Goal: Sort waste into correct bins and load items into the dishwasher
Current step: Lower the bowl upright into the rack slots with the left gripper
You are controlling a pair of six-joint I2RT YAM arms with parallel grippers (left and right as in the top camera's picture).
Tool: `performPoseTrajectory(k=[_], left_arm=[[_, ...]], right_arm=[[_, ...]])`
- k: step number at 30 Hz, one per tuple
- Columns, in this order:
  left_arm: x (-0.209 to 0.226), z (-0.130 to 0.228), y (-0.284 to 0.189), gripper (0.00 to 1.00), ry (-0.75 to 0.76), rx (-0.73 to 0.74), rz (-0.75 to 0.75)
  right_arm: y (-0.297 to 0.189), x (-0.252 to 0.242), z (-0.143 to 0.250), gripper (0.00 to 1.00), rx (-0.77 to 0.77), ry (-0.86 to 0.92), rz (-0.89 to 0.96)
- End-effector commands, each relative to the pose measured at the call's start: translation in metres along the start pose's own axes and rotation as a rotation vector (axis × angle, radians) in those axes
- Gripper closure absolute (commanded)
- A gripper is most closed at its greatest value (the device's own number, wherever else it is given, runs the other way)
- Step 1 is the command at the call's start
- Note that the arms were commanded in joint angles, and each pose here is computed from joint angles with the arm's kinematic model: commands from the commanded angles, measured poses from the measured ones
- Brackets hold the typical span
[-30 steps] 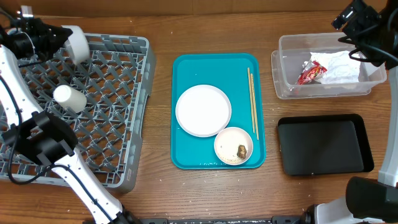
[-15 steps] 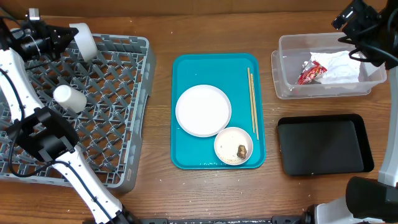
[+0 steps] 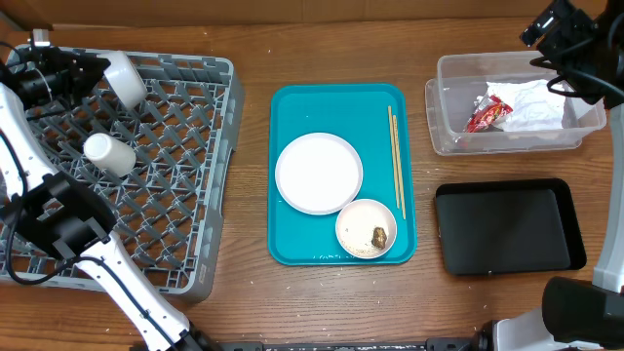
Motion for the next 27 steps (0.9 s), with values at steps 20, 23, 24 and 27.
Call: performPoseTrajectory(k=[20, 23, 24, 27], left_arm=[[0.052, -0.032, -0.12, 0.76, -0.078, -0.29, -0.218], [0.034, -0.017, -0.111, 0.96, 0.008, -0.236, -0.206], [0.03, -0.011, -0.103, 0.96, 0.034, -0.212, -0.224], [0.026, 0.004, -0.073, 0.96, 0.044, -0.144, -0.294]], right_arm=[[-0.003, 0.001, -0.003, 0.0, -0.015, -0.001, -0.003], [-0.003, 0.001, -0.003, 0.0, -0.015, -0.001, -0.003], [-0.003, 0.001, -0.003, 0.0, -0.015, -0.001, -0.003], [-0.003, 0.001, -0.003, 0.0, -0.015, -0.001, -0.003]])
Point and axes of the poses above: each gripper's point midway between its finger pads, its own y axis out along the fingers, its own x axis along the line the jaws close on, z = x × y, the point moved 4 cm from there along -y, back along the fingers, and after that the axes turned 14 degrees about -y, right-handed, at the moved point
